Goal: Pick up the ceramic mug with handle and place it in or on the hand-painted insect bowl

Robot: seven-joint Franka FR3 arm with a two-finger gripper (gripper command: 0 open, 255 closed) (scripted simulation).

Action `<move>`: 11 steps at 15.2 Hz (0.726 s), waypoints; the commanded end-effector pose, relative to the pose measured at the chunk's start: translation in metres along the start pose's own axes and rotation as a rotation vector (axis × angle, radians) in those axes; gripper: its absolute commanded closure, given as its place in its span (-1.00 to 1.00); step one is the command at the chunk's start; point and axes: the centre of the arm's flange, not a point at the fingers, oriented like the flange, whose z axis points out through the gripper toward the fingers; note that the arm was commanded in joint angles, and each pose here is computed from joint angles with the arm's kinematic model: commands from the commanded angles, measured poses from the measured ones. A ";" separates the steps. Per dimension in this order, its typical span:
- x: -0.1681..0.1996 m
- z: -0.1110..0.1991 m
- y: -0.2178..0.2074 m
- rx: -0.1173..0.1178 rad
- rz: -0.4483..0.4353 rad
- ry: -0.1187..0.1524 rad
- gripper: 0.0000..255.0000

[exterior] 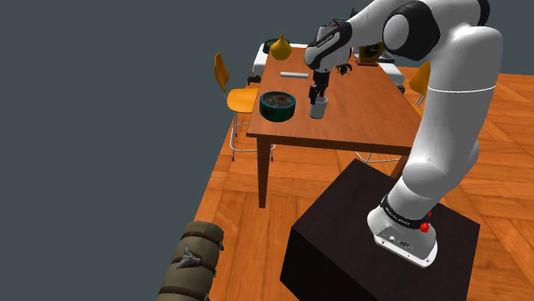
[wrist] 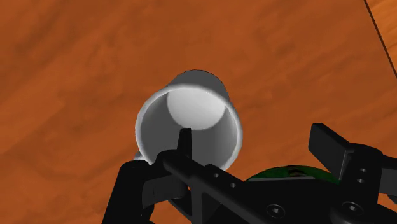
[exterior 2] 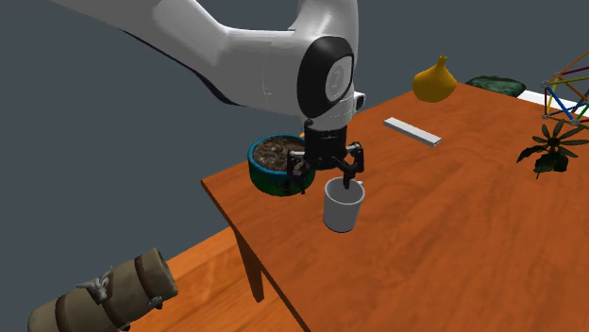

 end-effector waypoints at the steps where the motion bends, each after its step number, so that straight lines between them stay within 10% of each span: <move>1: 0.007 0.012 0.006 -0.003 -0.005 -0.001 -1.00; 11: 0.007 0.047 0.006 -0.003 -0.005 -0.001 -1.00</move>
